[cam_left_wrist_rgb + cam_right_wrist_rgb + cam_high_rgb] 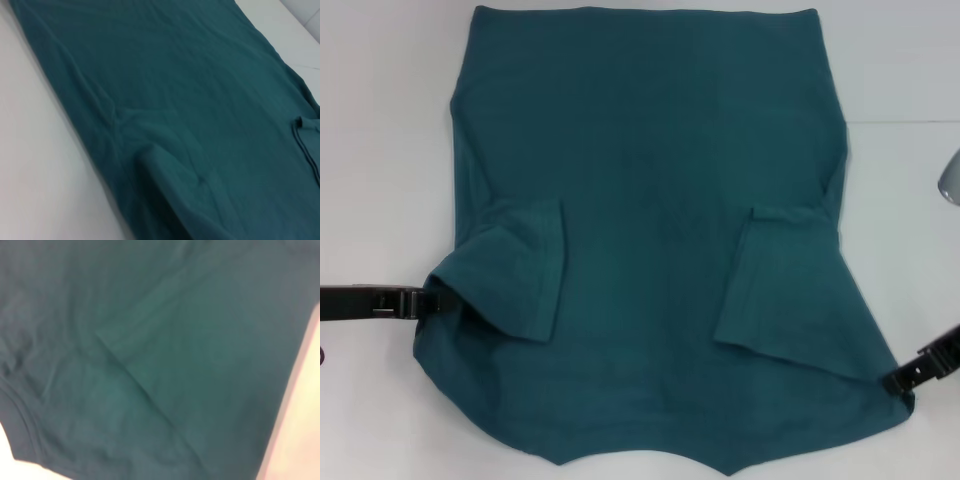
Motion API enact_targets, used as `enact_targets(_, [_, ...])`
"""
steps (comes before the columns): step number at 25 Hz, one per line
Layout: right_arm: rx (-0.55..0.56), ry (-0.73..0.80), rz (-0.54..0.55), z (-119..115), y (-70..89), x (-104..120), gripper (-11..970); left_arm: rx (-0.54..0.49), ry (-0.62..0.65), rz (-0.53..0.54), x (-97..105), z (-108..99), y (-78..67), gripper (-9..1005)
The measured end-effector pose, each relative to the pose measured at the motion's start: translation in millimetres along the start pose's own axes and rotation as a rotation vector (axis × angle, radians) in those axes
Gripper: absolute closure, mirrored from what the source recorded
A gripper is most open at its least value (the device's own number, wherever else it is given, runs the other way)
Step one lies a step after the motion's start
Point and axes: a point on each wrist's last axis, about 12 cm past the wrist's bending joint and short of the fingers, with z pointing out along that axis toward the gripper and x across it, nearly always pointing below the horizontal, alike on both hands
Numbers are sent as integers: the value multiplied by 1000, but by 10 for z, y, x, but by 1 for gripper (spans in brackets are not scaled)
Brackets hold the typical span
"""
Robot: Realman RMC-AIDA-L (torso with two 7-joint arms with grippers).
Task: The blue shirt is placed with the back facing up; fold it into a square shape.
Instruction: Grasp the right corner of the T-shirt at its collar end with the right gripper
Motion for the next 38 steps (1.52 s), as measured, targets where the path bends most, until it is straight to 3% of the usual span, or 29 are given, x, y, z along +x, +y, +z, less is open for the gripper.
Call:
enact_targets(9, [-10,21,46,149,0,151,151,9,-9,3,-19,13,-17,954])
enact_targets(22, [-5,42,4,287,196,114,205,11,-16,2,-4,0,-11,954])
enact_targets(25, [-4,44,-1,291,209,104,218,11,-17,2,1,-3,-8,954])
enact_targets(31, [3,40,7,264,214,90,335,15,-23,9,-1,-2,-12,955])
enact_targets(38, [21,39,23,228,200,107,334,15,-28,10,-5,-1,-11,954])
